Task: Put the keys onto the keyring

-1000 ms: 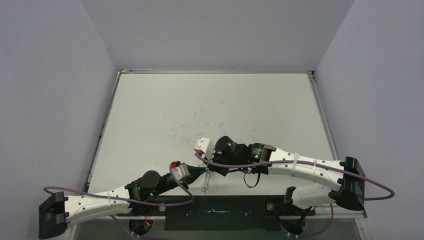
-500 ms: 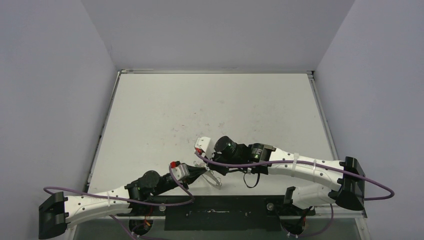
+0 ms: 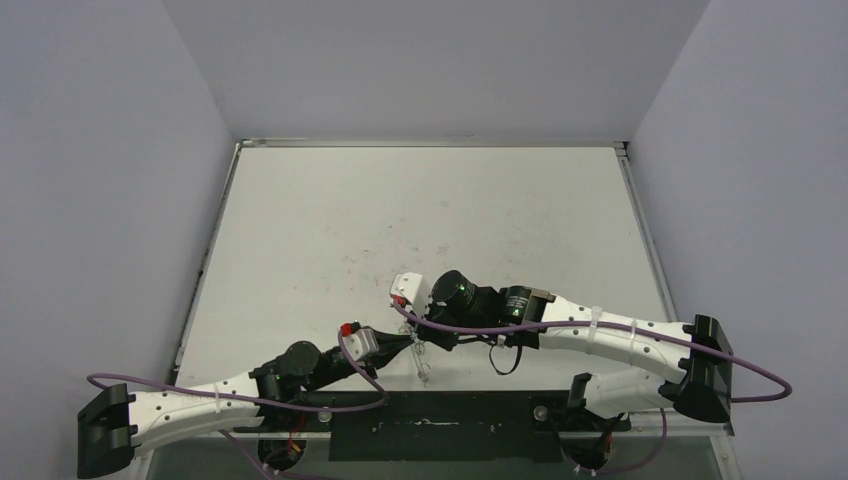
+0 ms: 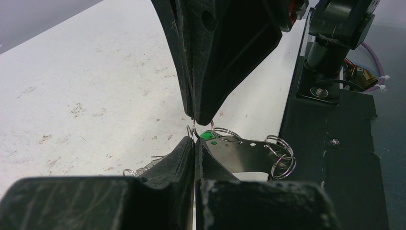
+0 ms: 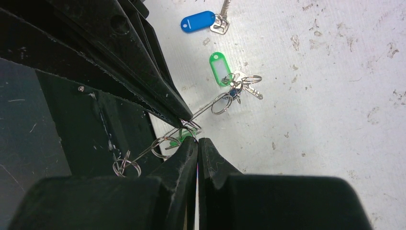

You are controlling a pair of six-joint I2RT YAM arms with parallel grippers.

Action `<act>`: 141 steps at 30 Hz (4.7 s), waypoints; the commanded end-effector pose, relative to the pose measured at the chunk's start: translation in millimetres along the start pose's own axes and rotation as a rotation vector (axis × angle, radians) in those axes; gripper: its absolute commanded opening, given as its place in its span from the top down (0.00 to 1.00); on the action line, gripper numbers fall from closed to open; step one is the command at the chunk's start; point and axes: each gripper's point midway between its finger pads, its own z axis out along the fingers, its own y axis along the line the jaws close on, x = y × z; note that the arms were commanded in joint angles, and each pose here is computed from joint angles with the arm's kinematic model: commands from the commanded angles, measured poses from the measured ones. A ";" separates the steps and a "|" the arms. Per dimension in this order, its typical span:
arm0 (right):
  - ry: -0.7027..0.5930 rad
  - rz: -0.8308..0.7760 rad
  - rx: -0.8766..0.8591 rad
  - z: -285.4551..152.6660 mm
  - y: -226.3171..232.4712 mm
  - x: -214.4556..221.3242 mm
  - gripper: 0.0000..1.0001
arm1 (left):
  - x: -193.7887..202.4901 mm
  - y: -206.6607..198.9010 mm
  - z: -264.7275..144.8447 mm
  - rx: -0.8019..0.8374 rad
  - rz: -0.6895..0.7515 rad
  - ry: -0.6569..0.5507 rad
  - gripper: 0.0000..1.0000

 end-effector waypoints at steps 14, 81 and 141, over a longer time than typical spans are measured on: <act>-0.159 -0.028 -0.050 -14.7 11.6 -44.4 1.00 | -25.7 -2.6 3.7 0.011 -0.010 -0.076 1.00; -0.412 -0.294 0.174 -37.3 -31.1 -31.5 0.29 | -26.8 -8.1 -3.7 0.051 0.024 -0.062 1.00; -0.054 -0.330 -0.320 -7.6 15.9 6.5 1.00 | -20.2 3.9 -11.0 0.008 0.101 0.094 0.62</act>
